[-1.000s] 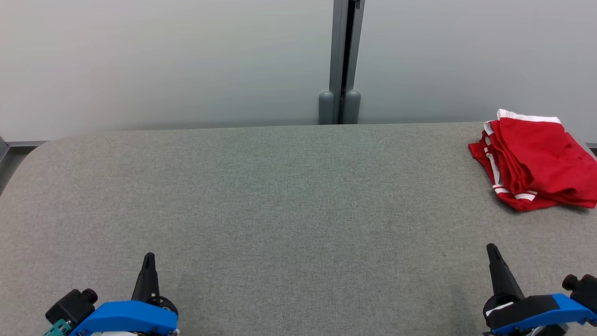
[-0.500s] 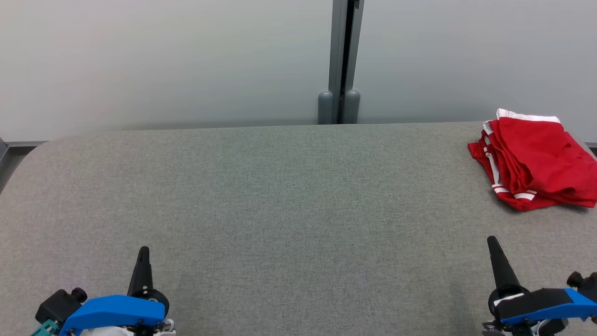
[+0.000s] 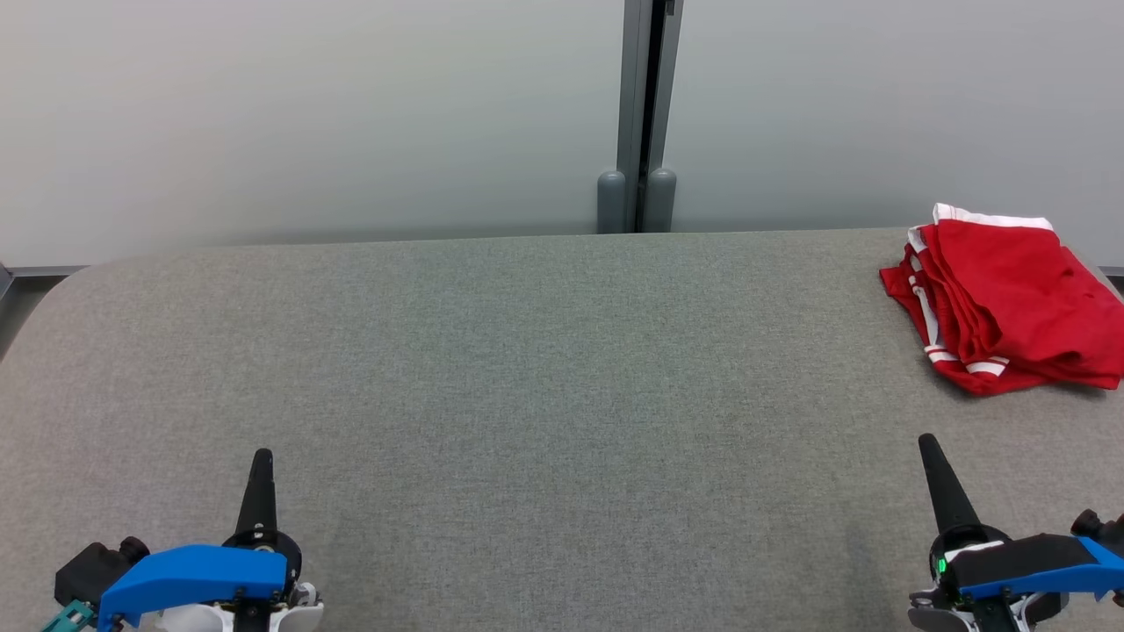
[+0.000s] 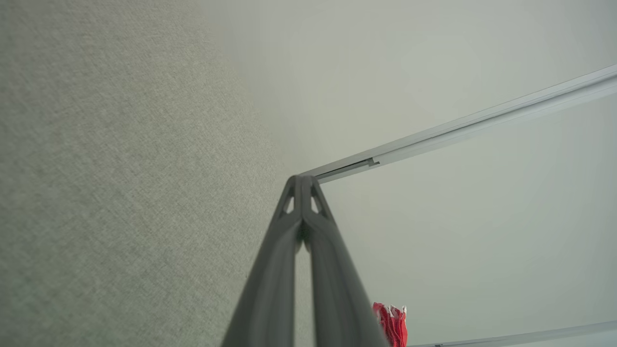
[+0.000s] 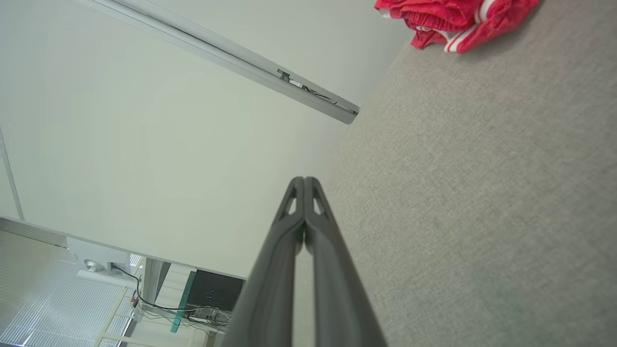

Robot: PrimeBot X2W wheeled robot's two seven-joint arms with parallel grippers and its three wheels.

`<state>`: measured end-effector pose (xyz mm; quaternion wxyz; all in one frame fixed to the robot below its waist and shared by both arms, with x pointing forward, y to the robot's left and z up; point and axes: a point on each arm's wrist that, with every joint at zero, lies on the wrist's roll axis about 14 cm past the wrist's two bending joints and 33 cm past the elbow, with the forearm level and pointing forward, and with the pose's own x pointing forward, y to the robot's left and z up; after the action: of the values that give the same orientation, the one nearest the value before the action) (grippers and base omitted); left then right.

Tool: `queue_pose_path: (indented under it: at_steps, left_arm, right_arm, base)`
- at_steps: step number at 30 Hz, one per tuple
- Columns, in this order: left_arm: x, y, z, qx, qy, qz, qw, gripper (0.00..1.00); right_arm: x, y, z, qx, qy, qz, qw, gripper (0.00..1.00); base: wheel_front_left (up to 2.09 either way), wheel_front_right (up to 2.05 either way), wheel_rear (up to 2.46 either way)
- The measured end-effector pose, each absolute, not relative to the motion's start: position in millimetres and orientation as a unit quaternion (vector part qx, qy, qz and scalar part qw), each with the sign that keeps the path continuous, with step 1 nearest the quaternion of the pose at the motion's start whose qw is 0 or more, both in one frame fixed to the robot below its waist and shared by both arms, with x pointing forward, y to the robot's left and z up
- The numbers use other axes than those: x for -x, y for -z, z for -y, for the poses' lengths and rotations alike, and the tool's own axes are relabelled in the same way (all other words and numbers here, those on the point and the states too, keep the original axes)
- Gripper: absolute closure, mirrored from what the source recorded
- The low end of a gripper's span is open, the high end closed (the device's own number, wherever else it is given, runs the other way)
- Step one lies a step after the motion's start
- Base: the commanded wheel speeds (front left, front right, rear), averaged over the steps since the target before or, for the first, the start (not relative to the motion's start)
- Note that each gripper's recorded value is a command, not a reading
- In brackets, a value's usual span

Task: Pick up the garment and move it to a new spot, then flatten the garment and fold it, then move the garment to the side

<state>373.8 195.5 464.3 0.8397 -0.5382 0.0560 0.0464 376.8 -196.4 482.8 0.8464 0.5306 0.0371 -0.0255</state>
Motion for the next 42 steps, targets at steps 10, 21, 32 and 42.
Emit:
queue_pose_path:
  at_steps: [10,21,32,42]
  left_arm:
    - [-377,-471,-196,0.576,-0.04,-0.047,0.815,1.0]
    - [-379,-479,-198,0.614,-0.035,-0.036,0.788,1.0]
    - [-382,-486,-198,0.646,-0.028,-0.028,0.762,1.0]
    - [-385,-494,-199,0.673,-0.017,-0.018,0.739,1.0]
  right_arm:
    - [-379,-487,196,-0.571,0.022,-0.031,0.82,1.0]
    - [-382,-491,197,-0.61,0.018,-0.024,0.792,1.0]
    - [-383,-494,197,-0.644,0.015,-0.019,0.764,1.0]
    - [-385,-499,198,-0.672,0.01,-0.012,0.74,1.0]
  base:
    - [0.0,0.0,0.0]
    - [0.0,0.0,0.0]
    - [0.0,0.0,0.0]
    - [0.0,0.0,0.0]
